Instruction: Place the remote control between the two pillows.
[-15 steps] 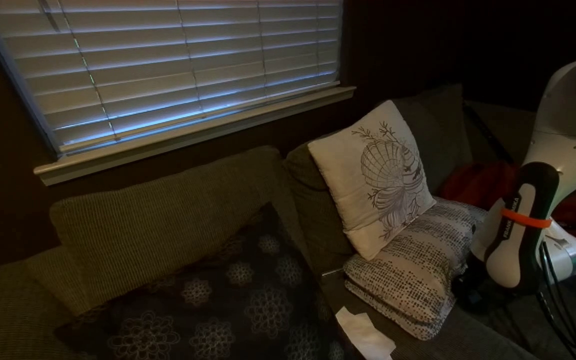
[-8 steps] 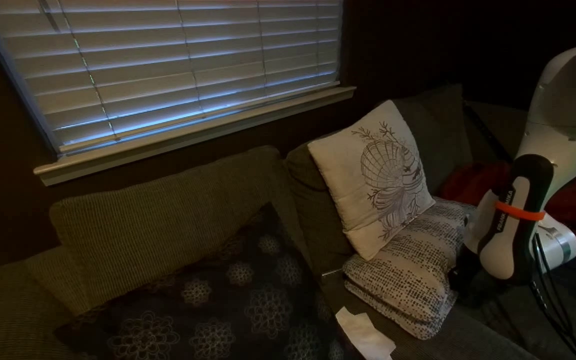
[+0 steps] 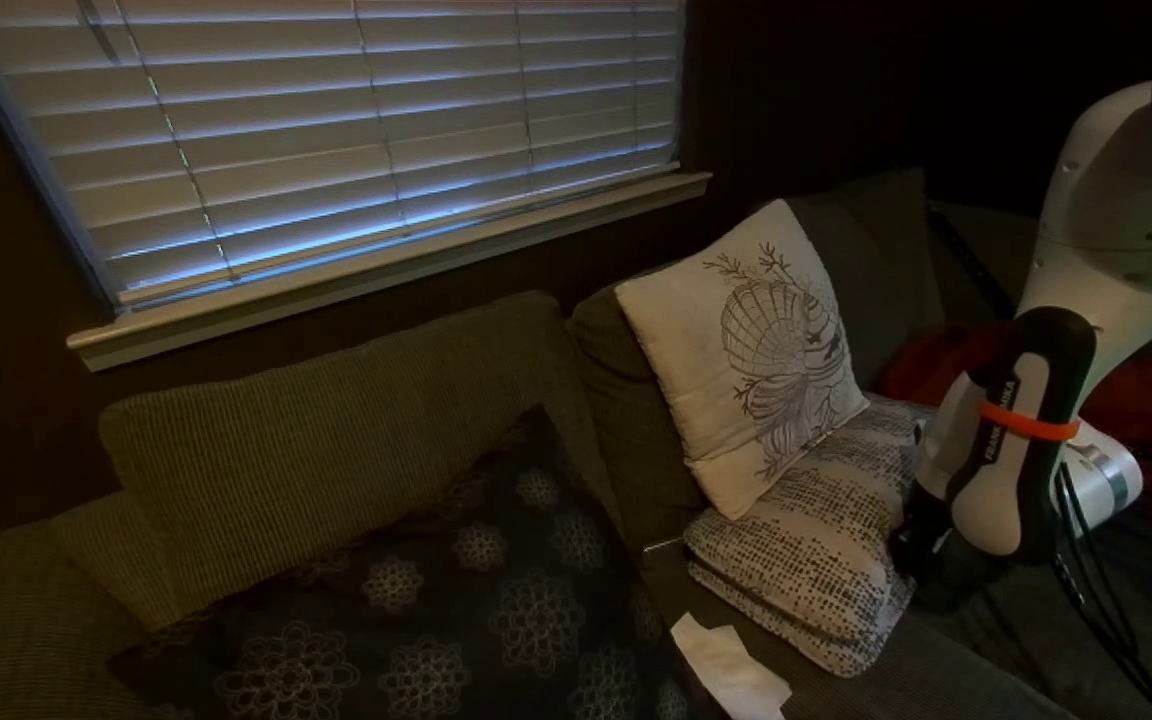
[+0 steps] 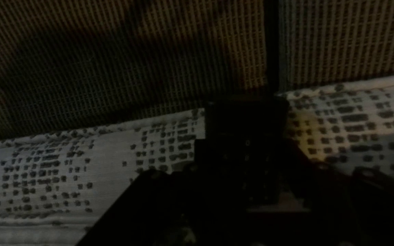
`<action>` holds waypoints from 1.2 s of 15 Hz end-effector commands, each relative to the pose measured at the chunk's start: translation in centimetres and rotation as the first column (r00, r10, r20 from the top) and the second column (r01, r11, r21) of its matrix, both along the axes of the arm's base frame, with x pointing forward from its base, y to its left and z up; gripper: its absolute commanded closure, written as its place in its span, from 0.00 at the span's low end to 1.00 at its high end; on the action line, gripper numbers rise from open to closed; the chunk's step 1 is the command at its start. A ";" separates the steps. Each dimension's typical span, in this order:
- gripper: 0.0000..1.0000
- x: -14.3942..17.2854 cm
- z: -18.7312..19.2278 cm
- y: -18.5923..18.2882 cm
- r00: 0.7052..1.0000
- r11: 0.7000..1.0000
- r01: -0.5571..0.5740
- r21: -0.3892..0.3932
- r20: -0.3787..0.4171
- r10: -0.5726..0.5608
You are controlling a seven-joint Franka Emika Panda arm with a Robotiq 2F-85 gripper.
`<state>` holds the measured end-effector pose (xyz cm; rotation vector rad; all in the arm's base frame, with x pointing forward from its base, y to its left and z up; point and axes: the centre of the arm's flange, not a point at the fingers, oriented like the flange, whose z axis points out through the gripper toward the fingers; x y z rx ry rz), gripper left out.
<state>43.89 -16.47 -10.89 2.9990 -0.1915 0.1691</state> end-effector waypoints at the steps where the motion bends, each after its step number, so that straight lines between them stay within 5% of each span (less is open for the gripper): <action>1: 0.70 3.2 1.5 1.2 0.993 1.000 -0.016 -0.026 0.119 0.020; 8: 0.70 3.2 2.1 1.5 0.975 1.000 0.011 -0.003 0.224 -0.010; 11: 0.70 3.1 1.9 1.6 0.979 1.000 0.011 -0.009 0.202 -0.009; 12: 0.63 3.0 2.0 1.7 0.982 1.000 0.008 -0.008 0.187 -0.007; 13: 0.20 2.8 2.2 1.7 0.983 1.000 0.013 -0.016 0.185 -0.010; 18: 0.01 1.5 3.6 2.3 0.994 1.000 0.004 0.003 0.113 -0.004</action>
